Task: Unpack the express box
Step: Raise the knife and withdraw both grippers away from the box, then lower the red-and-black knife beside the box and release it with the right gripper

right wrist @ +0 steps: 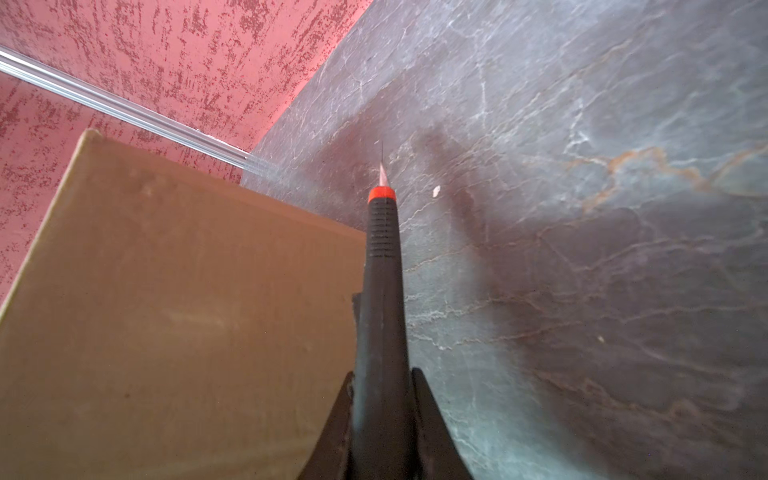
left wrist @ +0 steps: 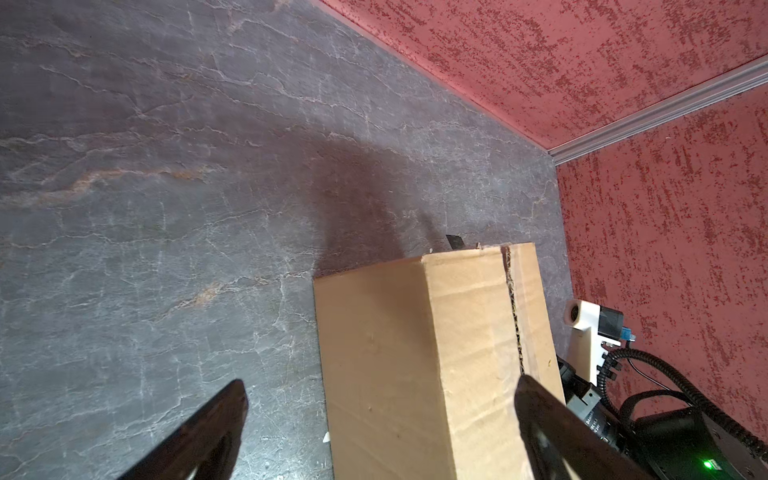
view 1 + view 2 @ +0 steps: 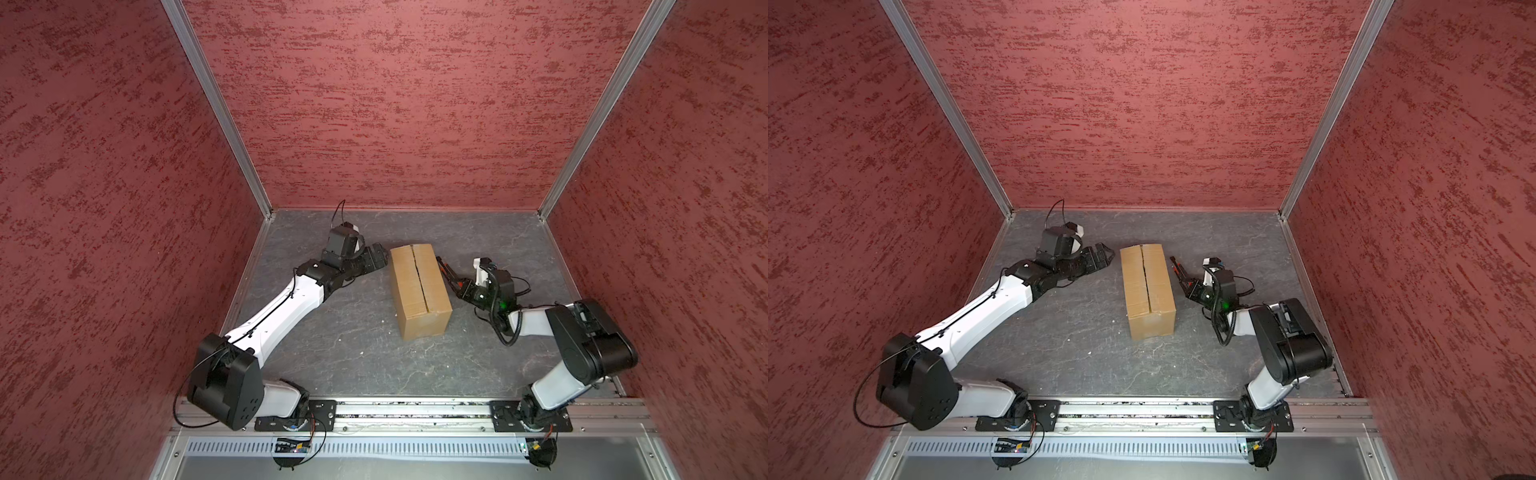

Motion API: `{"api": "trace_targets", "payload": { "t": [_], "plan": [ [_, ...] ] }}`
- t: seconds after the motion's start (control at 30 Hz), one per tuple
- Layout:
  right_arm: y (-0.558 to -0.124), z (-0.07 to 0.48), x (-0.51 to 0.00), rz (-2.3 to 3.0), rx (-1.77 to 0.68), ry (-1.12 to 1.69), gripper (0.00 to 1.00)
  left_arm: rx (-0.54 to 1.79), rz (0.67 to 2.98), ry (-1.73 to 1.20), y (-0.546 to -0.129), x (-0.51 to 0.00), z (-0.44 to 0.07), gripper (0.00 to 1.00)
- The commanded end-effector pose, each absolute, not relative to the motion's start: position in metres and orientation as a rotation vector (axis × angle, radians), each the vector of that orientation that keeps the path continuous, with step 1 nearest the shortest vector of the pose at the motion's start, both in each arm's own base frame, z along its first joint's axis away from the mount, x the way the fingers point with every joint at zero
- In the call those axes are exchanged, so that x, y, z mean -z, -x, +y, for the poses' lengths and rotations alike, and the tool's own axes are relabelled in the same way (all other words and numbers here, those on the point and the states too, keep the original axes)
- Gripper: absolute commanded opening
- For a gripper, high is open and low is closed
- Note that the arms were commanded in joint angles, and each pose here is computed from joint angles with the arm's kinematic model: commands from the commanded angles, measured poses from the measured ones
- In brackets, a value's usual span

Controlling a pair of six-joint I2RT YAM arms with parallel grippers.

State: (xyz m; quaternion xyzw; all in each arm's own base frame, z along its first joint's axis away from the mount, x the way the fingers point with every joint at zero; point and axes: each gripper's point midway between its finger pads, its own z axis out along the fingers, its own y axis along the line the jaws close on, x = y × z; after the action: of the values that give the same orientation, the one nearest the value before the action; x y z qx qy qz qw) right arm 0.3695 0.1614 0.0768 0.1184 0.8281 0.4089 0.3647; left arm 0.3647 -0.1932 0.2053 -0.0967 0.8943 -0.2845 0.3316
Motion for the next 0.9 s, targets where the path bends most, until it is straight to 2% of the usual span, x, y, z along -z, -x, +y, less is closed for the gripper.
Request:
{"api": "trace_targets", "payload": {
  "t": [0.0,0.37,0.57,0.87],
  "plan": [
    [-0.374,0.155,-0.082,2.078,-1.055,-0.336,0.0,0.755,2.308,0.211,-0.37,-0.217,-0.198,1.0],
    [-0.368,0.136,-0.06,2.099,-0.982,-0.449,0.0,0.747,2.333,0.192,-0.369,-0.215,-0.2,1.0],
    [-0.363,0.135,-0.046,2.11,-0.997,-0.483,0.03,0.741,2.341,0.199,-0.371,-0.214,-0.201,1.0],
    [-0.358,0.133,-0.036,2.106,-1.013,-0.518,0.17,0.732,2.346,0.204,-0.372,-0.21,-0.201,1.0]
  ]
}}
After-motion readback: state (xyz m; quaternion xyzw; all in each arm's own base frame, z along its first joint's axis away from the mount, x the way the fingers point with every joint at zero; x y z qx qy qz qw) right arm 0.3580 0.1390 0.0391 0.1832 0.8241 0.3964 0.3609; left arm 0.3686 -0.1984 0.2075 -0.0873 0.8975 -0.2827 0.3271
